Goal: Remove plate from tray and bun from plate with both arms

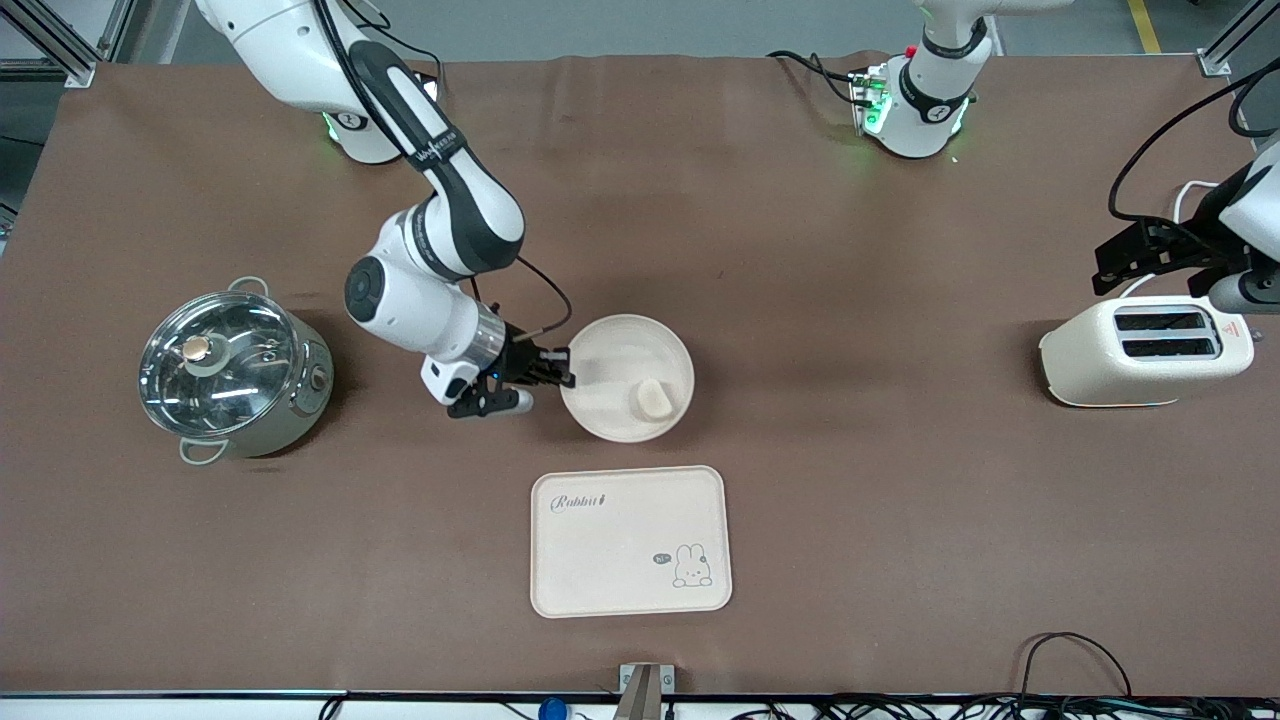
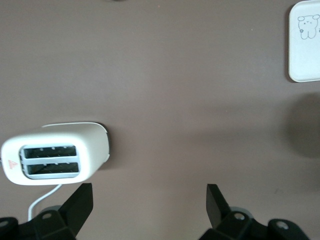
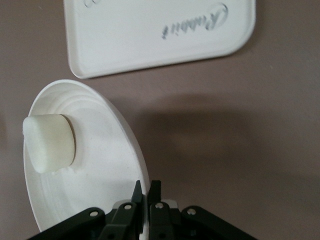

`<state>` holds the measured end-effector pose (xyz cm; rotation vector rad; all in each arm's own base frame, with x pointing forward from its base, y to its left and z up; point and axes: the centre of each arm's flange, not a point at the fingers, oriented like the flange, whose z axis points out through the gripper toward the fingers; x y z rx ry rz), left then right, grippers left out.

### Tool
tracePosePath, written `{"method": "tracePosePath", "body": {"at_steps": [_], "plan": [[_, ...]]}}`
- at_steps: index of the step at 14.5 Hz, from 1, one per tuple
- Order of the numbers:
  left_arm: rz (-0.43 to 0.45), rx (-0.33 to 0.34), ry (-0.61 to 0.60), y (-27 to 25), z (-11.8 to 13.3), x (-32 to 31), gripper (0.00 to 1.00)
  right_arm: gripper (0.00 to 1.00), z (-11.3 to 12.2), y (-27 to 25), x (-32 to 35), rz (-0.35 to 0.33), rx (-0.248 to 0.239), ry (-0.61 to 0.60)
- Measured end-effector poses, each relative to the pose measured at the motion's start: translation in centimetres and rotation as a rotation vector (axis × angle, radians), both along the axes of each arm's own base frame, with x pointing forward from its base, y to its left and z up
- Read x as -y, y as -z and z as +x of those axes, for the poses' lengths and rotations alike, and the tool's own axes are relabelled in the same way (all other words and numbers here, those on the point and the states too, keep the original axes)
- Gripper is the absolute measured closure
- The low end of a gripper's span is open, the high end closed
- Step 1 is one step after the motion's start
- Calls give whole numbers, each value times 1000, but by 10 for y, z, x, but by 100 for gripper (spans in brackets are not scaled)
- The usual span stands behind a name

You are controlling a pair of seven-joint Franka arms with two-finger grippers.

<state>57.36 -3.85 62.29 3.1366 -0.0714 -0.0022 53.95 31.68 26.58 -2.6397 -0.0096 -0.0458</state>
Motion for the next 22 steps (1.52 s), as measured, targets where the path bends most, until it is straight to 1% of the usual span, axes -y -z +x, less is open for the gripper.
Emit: {"method": "tracePosePath", "body": {"at_steps": [2,4,6,8,9,11,12,13,14,15,16,17,18,19,20,21,22], "plan": [[-26,-29,-17,17,1,6,0,93,-25,21,-5,-35,25,-6],[-38,-34,-43,39,6,15,0,93,-38,34,-12,-55,48,-7],[-48,-29,-77,67,14,40,0,93,-37,44,-15,-62,65,4],[-65,-20,-127,102,26,82,0,93,-37,60,-23,-65,77,24],[-78,-15,-158,121,32,108,0,93,-39,71,-26,-71,76,29],[-115,-2,-219,162,42,161,0,89,-36,84,-25,-72,59,53],[-133,5,-243,183,45,185,0,82,-33,85,-24,-63,51,76],[-149,12,-268,201,46,207,0,71,-30,80,-25,-50,46,92],[-168,23,-297,217,46,228,0,62,-26,70,-27,-32,36,100],[-189,35,-325,230,45,250,0,52,-22,53,-27,-6,11,104],[-214,49,-349,243,42,274,0,40,-15,29,-20,22,-18,110],[-242,62,-366,255,36,301,0,31,-7,2,-5,48,-35,125],[-270,71,-376,271,28,331,0,22,0,-25,18,71,-44,142],[-297,77,-382,287,19,359,0,10,5,-52,47,93,-56,160],[-320,82,-384,305,10,383,0,1,8,-80,77,112,-73,169],[-344,92,-382,323,3,402,0,0,9,-104,107,114,-87,162],[-366,106,-379,342,-3,416,0,0,8,-128,140,84,-94,137]]}}
